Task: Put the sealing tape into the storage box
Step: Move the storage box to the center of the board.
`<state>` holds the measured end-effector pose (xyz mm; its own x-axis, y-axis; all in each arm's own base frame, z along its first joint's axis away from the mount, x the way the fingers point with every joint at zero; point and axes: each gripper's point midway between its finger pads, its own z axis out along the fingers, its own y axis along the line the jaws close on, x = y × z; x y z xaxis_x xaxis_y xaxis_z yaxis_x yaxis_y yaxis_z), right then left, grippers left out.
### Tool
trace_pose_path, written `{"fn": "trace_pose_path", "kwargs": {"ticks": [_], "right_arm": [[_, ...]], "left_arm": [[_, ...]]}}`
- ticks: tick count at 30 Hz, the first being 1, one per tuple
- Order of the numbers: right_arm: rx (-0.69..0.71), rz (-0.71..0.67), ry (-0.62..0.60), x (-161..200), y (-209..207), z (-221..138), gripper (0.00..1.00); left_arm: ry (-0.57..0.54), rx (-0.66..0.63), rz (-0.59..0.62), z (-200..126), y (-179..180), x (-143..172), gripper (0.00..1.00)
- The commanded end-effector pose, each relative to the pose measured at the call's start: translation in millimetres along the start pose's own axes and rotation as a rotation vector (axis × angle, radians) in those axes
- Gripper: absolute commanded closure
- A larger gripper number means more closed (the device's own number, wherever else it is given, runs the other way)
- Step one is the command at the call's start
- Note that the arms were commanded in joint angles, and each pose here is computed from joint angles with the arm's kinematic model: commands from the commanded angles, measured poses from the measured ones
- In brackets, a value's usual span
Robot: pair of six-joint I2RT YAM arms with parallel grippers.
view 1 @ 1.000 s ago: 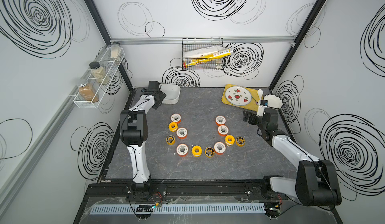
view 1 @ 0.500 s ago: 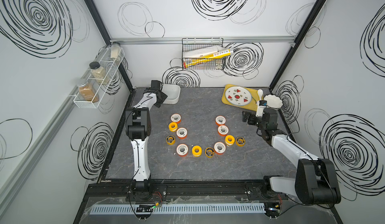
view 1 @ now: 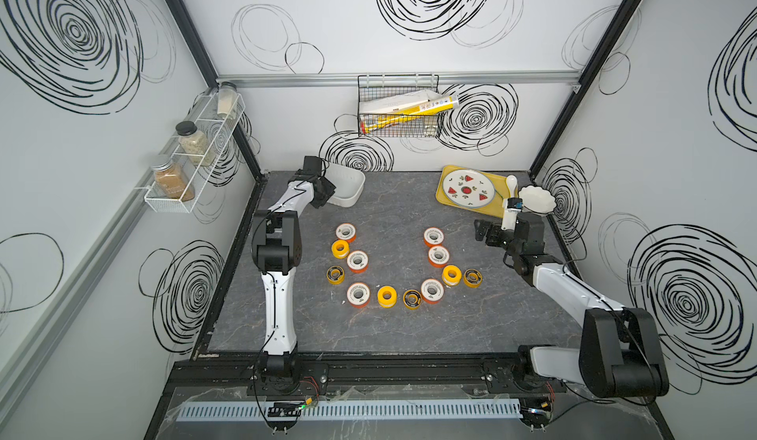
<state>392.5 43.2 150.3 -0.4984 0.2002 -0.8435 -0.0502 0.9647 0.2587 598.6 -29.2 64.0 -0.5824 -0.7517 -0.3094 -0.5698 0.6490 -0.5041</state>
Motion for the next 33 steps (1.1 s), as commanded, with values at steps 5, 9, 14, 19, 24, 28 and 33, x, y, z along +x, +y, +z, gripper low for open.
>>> {"fn": "trace_pose_path", "kwargs": {"ticks": [5,9,14,19,24,28,33], "right_arm": [[-0.018,-0.021,-0.013,-11.1,4.8,-1.1,0.00],[-0.019,-0.025,-0.012,-12.3,5.3,-2.1,0.00],[-0.027,-0.024,-0.002,-11.3,6.8,-1.5,0.00],[-0.034,-0.024,0.002,-11.4,8.3,-2.2,0.00],[-0.043,-0.024,0.013,-10.5,10.0,-1.5,0.00],[-0.047,-0.024,0.018,-9.3,10.6,-1.6,0.00],[-0.051,-0.025,0.022,-8.9,11.2,-1.9,0.00]], "left_arm": [[0.080,0.101,0.134,19.1,-45.0,35.2,0.85],[0.129,0.118,0.205,19.4,-60.7,62.7,0.85],[0.152,0.090,0.318,13.8,-68.2,91.4,0.86],[0.170,0.072,0.419,-1.2,-72.4,115.3,0.85],[0.162,0.027,0.513,-22.4,-64.6,135.4,0.85],[0.137,0.002,0.582,-43.4,-63.8,144.6,0.85],[0.163,0.008,0.655,-61.9,-64.3,168.8,0.84]]}}
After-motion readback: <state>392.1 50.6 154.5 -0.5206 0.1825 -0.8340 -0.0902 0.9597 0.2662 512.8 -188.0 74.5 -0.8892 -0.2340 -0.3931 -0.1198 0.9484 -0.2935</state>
